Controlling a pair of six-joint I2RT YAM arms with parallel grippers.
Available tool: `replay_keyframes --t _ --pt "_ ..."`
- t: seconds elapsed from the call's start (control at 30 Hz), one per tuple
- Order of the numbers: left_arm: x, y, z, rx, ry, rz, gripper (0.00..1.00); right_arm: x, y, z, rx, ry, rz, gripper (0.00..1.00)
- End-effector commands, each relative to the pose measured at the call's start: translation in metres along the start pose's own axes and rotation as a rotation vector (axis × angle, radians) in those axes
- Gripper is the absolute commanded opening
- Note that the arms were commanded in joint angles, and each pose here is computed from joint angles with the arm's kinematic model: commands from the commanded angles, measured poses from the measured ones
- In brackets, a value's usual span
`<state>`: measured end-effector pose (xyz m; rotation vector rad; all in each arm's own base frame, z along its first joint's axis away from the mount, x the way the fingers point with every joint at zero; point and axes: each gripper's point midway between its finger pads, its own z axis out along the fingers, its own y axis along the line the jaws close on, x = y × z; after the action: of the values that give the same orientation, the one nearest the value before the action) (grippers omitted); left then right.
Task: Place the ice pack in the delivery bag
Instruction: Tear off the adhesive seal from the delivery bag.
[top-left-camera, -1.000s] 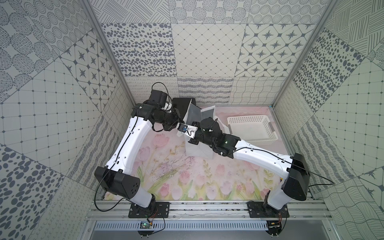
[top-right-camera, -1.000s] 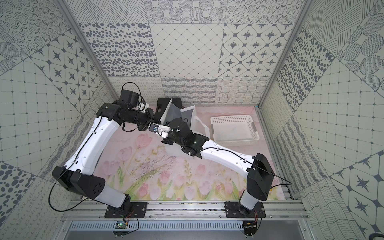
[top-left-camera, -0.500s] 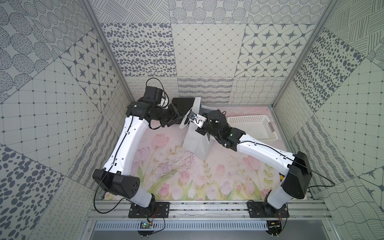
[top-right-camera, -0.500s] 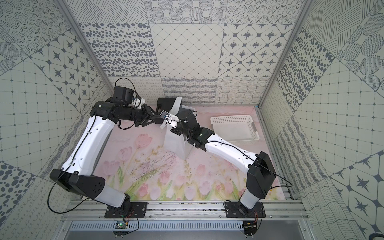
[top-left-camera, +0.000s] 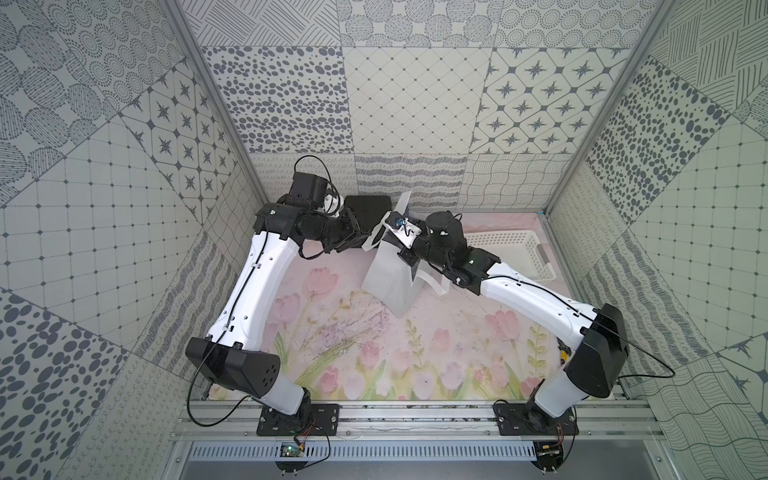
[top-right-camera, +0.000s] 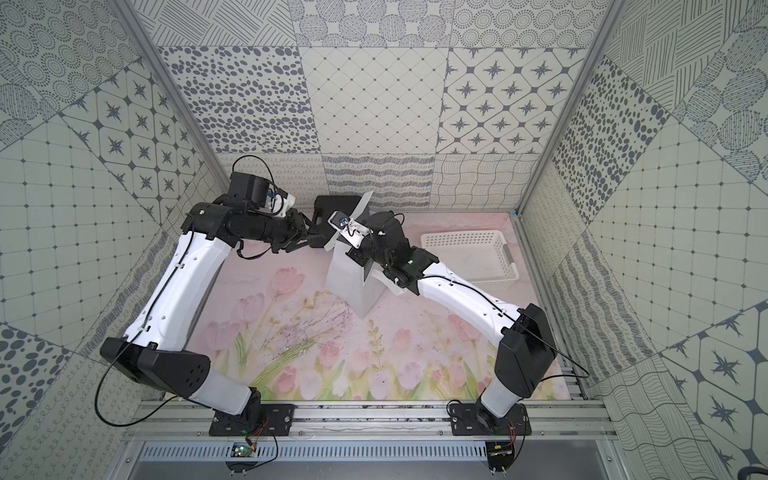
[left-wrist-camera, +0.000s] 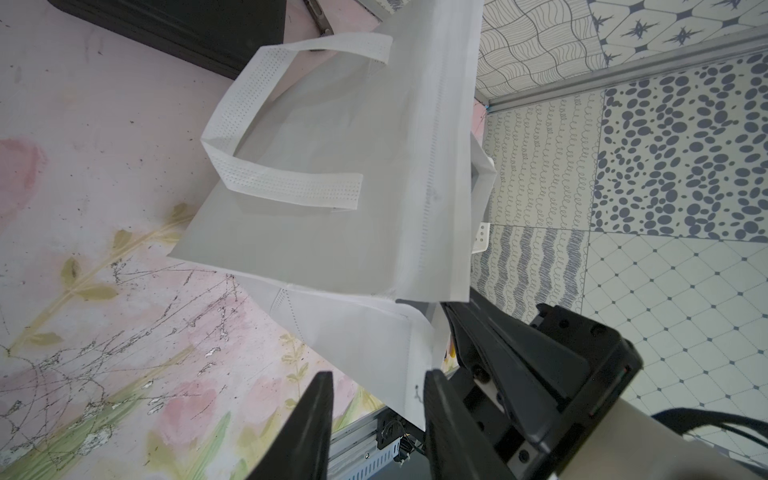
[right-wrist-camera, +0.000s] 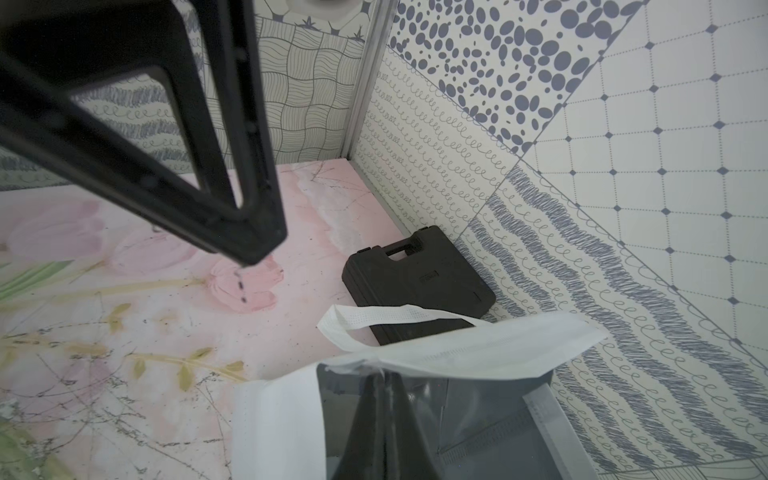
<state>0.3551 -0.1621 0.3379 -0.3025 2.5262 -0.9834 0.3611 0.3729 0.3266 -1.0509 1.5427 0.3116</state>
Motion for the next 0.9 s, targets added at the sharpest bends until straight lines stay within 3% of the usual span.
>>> replay_keyframes --t 0.0,0.17,0.33,0.87 --pt "0.000 -0.019 0.006 0.070 0.019 0.161 0.39 -0.026 0.005 -0.018 -0.041 -0.087 0.073 0.00" --pt "0.006 -0.033 0.015 0.063 0.027 0.298 0.39 -0.025 0.012 -0.022 -0.062 -0.087 0.097 0.00" --pt "-0.002 -0.024 0.017 -0.011 0.013 0.308 0.38 -0.016 -0.005 -0.018 0.036 -0.041 0.092 0.00" --pt "-0.010 -0.018 0.012 -0.069 -0.040 0.316 0.40 0.009 -0.187 -0.046 0.598 0.079 0.116 0.00"
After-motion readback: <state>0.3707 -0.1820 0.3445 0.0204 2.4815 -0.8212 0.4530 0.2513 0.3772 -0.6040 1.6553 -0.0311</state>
